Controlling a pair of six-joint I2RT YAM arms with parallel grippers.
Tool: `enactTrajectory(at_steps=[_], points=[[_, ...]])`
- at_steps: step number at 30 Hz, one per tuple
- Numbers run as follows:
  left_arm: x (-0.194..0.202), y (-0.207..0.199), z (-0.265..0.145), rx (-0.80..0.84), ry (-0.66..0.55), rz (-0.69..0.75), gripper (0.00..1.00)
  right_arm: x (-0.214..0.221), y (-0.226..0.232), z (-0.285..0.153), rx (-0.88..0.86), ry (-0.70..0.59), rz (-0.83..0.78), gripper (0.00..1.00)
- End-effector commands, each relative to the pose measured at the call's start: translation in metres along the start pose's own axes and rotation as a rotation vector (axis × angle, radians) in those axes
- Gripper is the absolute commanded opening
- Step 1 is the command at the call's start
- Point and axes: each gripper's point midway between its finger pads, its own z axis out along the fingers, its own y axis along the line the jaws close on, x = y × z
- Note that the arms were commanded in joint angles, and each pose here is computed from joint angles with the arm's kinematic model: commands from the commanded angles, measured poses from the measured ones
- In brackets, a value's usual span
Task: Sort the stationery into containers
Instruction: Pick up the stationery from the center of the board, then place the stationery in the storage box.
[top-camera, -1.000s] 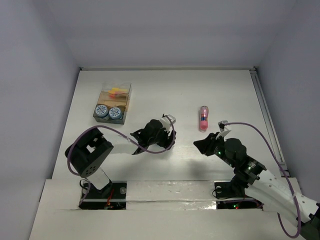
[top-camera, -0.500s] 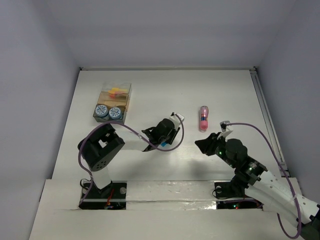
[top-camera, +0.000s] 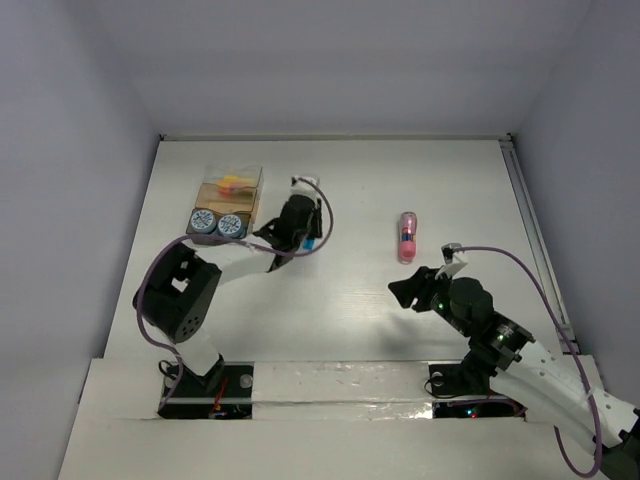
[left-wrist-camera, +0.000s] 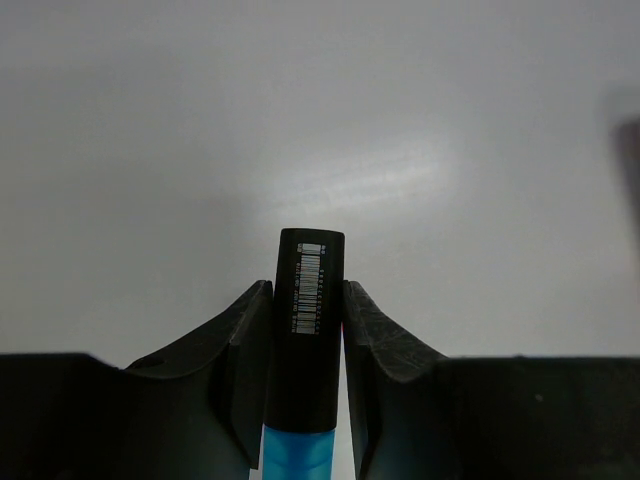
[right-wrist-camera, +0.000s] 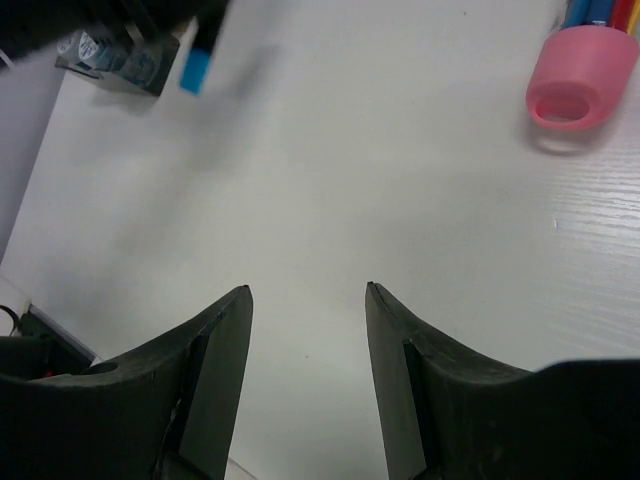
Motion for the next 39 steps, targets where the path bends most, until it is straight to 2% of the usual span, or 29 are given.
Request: enactTrajectory(at_steps=[1, 2, 5, 8, 10, 11, 17, 22, 28, 39], points=[[-0.121, 0.014, -0.015, 0.049, -0.285, -0.275, 0.0, -0.001, 0.003, 0.001, -0.016, -0.004, 0.001, 0.55], [-0.145, 0.039, -0.014, 0.035, -0.344, -0.335, 0.0, 0.0, 0.002, 0.001, -0.015, -0.005, -0.002, 0.56], [-0.17, 0.076, -0.01, 0.041, -0.413, -0.477, 0.0, 0.0, -0.002, 0.001, 0.001, -0.009, -0.014, 0.56], [-0.19, 0.134, 0.004, -0.071, -0.482, -0.572, 0.0, 0.001, 0.001, 0.001, -0.019, -0.009, -0.015, 0.56], [-0.188, 0.165, 0.018, -0.138, -0.473, -0.591, 0.0, 0.007, 0.008, 0.004, -0.073, 0.01, -0.026, 0.56], [-0.201, 0.171, 0.02, -0.151, -0.495, -0.597, 0.0, 0.008, 0.011, 0.005, -0.086, 0.016, -0.026, 0.56], [-0.206, 0.219, 0.042, -0.293, -0.529, -0.603, 0.0, 0.013, 0.019, 0.012, -0.139, 0.02, -0.031, 0.55], [-0.195, 0.245, 0.063, -0.408, -0.509, -0.567, 0.0, 0.004, 0.024, 0.013, -0.154, -0.005, -0.063, 0.55], [-0.197, 0.267, 0.067, -0.476, -0.536, -0.559, 0.0, -0.001, 0.026, 0.015, -0.165, -0.036, -0.071, 0.54], [-0.178, 0.28, 0.069, -0.539, -0.572, -0.586, 0.0, 0.0, 0.035, 0.014, -0.223, -0.043, -0.071, 0.54]])
